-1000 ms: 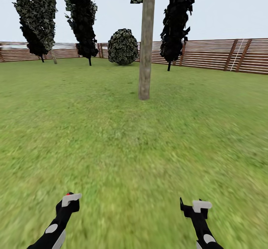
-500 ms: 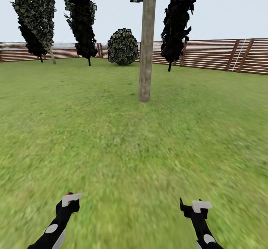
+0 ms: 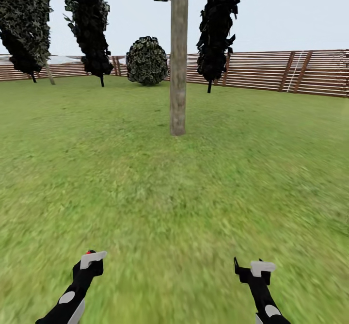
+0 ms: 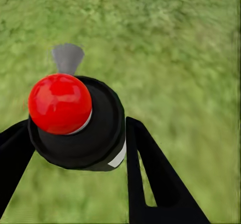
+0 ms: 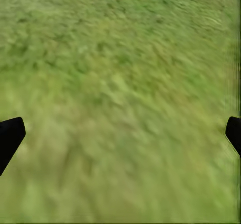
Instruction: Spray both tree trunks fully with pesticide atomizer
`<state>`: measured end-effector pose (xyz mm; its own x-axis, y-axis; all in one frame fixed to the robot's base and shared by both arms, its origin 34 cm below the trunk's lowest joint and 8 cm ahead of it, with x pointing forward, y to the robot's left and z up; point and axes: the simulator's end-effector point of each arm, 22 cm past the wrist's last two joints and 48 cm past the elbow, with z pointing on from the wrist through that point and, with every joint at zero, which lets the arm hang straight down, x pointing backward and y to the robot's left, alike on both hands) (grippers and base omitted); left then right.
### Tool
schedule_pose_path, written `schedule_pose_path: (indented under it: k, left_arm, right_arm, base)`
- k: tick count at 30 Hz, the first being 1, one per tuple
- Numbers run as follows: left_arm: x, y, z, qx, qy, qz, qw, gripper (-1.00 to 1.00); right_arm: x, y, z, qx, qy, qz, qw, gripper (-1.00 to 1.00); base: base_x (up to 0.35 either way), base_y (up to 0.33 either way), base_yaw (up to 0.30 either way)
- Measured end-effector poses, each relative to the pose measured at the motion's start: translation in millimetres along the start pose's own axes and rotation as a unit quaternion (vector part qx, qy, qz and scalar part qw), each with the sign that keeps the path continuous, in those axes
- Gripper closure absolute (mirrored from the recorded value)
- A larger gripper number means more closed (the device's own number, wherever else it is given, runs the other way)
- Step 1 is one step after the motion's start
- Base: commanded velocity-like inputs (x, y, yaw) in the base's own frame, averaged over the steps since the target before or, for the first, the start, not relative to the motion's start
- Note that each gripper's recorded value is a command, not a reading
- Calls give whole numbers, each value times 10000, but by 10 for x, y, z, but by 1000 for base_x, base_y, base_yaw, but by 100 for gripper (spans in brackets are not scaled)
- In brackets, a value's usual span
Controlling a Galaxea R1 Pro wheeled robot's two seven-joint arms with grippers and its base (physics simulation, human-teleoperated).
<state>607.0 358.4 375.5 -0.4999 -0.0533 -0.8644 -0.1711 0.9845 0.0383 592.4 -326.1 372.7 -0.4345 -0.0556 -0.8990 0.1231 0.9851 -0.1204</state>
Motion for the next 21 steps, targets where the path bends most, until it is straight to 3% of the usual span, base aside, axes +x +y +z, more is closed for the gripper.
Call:
schedule_pose_path:
  k: [21]
  left_arm:
    - [-7,2,1,-4,-7,-8,10000,100]
  right_arm:
    - [-1,16,0,-30,-3,-28,10000,-100]
  base:
    - [338,0,-23]
